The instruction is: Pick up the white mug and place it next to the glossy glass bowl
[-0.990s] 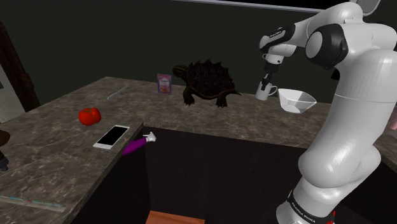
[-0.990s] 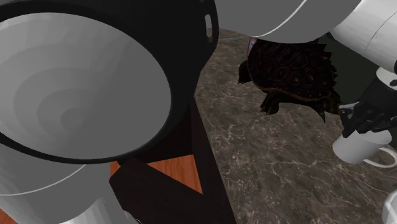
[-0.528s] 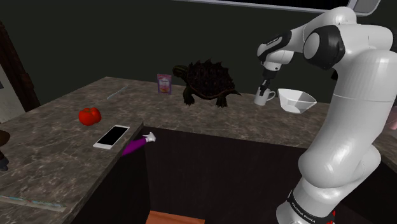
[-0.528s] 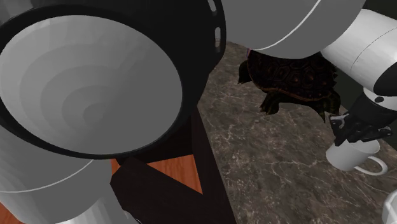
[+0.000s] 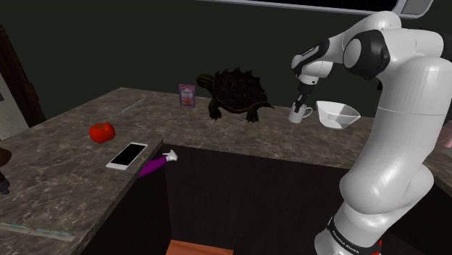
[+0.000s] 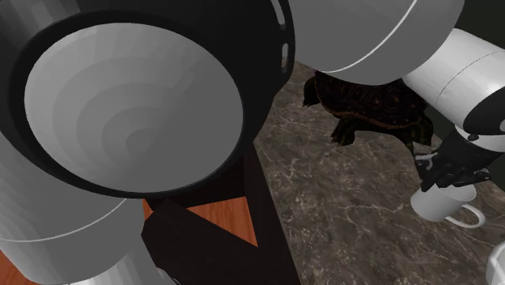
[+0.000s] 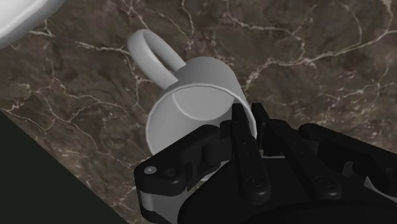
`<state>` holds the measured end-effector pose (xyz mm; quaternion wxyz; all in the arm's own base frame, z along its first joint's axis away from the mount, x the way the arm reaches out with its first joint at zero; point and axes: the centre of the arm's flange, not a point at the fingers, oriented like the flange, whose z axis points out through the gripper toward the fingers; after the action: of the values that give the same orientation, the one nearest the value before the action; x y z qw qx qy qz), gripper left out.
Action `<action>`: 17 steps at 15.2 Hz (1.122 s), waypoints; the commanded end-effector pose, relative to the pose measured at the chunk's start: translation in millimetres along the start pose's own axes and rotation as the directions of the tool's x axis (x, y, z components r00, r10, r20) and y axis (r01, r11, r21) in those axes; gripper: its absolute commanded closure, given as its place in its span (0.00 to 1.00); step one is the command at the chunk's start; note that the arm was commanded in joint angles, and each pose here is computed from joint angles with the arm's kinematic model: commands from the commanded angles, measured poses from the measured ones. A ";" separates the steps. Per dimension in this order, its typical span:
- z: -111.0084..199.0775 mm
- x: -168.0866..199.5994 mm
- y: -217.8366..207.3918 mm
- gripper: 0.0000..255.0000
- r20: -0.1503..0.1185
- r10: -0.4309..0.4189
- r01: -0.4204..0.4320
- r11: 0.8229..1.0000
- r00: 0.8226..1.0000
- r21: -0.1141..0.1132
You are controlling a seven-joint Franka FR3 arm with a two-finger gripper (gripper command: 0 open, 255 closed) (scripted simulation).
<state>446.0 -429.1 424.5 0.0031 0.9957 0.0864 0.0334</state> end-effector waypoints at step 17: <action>-49.9 -0.1 0.1 0.00 0.000 0.000 0.000 1.000 1.000 0.000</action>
<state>443.0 -429.4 473.8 0.0034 0.9957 0.0864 0.0337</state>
